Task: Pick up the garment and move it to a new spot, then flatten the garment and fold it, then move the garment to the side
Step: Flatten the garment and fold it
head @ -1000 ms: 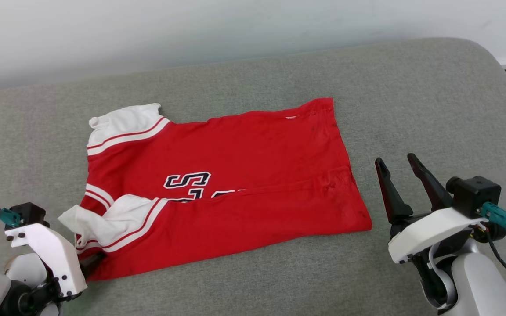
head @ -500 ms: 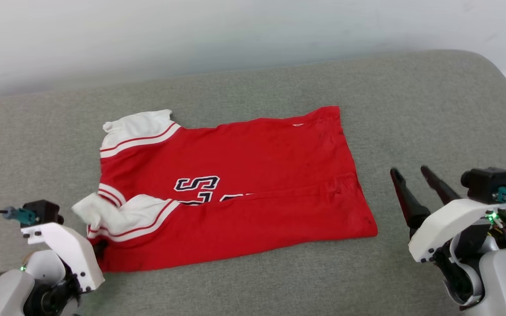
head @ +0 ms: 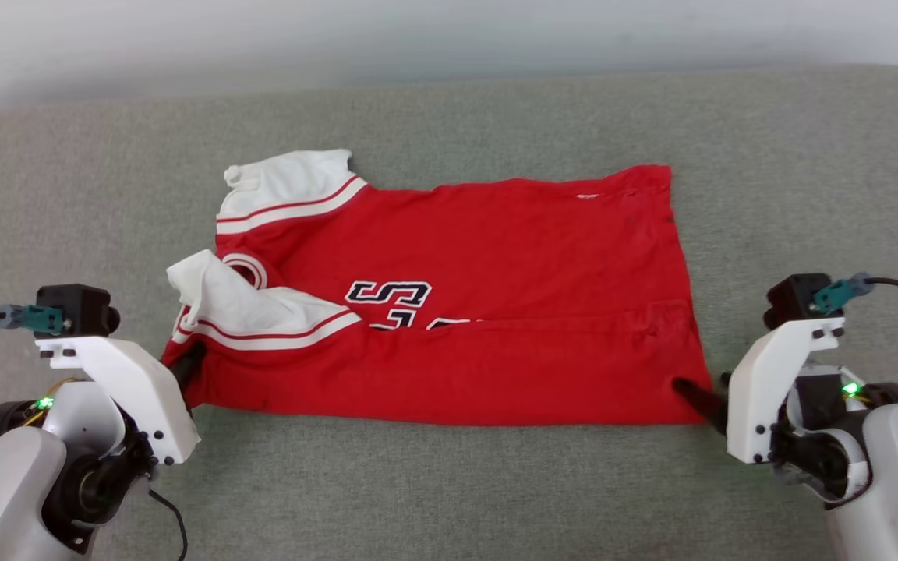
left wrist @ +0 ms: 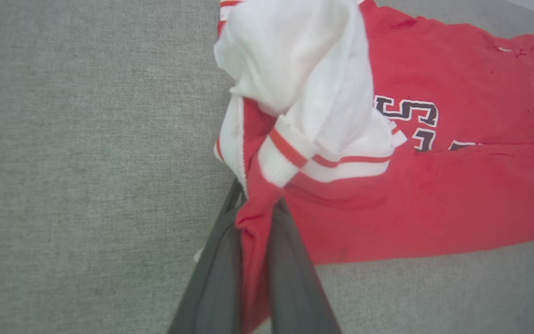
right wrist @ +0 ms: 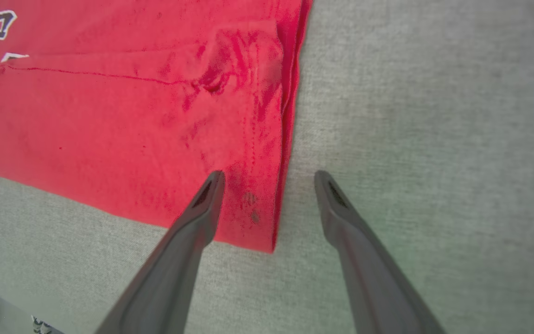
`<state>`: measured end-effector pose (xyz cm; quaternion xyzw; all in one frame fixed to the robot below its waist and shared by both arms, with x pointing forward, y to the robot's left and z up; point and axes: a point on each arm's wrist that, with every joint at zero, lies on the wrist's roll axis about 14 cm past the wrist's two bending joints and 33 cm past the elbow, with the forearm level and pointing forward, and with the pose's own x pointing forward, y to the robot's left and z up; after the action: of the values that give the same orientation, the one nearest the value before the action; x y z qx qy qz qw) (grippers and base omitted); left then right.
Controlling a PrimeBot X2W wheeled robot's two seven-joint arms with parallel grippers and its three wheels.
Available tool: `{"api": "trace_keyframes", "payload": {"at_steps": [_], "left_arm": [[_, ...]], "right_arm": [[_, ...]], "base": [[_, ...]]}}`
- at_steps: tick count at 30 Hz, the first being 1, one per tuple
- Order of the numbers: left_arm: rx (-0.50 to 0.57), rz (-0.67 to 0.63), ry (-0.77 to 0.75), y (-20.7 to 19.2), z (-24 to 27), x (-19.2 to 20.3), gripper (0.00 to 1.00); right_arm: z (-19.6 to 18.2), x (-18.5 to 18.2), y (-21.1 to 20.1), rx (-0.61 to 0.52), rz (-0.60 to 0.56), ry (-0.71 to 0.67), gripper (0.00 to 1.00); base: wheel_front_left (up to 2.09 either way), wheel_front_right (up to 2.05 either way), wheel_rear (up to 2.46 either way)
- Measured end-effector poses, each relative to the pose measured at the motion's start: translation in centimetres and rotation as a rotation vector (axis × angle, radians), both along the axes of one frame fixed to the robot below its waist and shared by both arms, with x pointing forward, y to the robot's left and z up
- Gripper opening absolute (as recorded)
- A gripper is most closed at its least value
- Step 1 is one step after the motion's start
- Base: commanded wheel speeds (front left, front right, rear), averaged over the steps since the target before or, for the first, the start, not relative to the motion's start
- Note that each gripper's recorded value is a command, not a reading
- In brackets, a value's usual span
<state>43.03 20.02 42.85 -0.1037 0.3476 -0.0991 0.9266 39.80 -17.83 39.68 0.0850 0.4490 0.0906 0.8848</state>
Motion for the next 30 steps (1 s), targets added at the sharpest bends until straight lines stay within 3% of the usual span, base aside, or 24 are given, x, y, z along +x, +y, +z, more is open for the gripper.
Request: {"api": "trace_keyframes", "payload": {"at_steps": [7,8,18,23,30], "left_arm": [[0.005,0.010,0.040,0.6,-1.5,-0.3,0.00],[0.004,0.013,0.047,0.7,-1.7,-0.5,0.00],[0.002,0.037,0.021,0.9,-0.6,-0.7,0.00],[0.012,0.069,0.006,1.3,0.5,-2.5,0.00],[-0.003,0.098,0.022,1.0,0.7,-6.9,0.00]], "right_arm": [[-3.0,0.3,2.2,0.031,0.052,0.139,1.00],[-3.4,0.5,2.5,0.044,0.056,0.161,0.00],[-1.1,1.0,2.7,0.029,0.083,0.088,0.00],[1.9,0.7,2.7,0.029,0.092,0.004,0.00],[3.6,-2.6,2.1,0.028,0.094,-0.031,0.00]], "base": [[0.00,0.00,0.00],[0.00,0.00,0.00],[0.00,0.00,0.00],[0.00,0.00,0.00],[0.00,0.00,0.00]]}}
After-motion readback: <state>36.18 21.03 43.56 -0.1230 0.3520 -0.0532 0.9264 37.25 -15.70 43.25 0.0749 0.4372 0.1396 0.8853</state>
